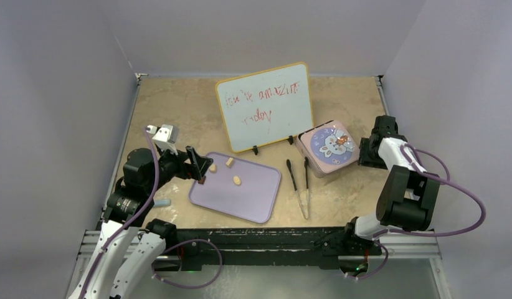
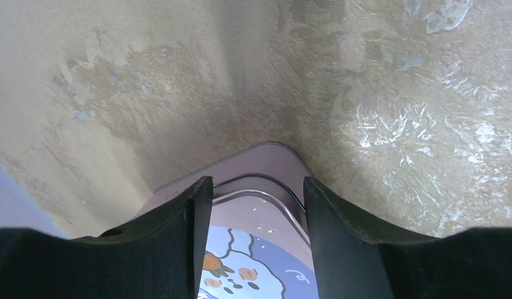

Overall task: Pack the chocolate
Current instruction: Close the box lid on the packing box.

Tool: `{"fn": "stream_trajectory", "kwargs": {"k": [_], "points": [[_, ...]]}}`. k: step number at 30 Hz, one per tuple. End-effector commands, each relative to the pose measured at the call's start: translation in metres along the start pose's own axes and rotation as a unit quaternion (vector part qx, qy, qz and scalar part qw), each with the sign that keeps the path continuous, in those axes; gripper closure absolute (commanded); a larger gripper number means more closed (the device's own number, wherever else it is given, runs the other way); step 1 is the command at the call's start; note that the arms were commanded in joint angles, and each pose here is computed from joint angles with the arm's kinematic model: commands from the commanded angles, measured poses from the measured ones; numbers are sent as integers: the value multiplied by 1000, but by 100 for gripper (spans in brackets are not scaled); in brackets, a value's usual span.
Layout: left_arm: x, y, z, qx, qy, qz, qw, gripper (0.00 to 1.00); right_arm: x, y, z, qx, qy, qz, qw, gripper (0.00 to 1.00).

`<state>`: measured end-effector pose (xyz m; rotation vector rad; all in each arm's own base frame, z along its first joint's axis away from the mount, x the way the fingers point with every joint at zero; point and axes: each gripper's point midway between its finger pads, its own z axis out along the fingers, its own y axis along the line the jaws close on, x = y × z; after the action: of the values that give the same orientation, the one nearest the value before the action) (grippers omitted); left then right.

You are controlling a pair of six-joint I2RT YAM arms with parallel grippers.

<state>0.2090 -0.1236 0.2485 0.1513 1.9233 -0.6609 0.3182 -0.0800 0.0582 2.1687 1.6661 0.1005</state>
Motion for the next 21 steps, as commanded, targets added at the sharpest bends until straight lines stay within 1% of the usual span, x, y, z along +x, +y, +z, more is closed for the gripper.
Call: {"fn": "stream_trajectory", "kwargs": {"k": [1,7,12,14,17,18,21], "points": [[-8,-2,0,3,-17,13,1000,12,3,1,0,-3,10,12,1000,43],[-9,-1,0,-1,-19,11,1000,12,4,4,-1,-10,12,9,1000,45],[-8,1,1,-4,-16,10,1000,11,3,5,-4,-6,14,3,1000,44],[-10,5,-1,-18,-21,9,1000,9,-3,2,-8,-1,-2,-7,1000,41],[-20,19,-7,-67,-35,3,997,4,-19,-3,-21,3,-39,-23,999,35],[-21,22,-8,-78,-37,3,996,2,-24,-1,-29,-8,-50,-30,998,33],[-22,23,-3,-85,-19,-5,996,0,-36,3,-45,-25,-75,-64,995,24]]}}
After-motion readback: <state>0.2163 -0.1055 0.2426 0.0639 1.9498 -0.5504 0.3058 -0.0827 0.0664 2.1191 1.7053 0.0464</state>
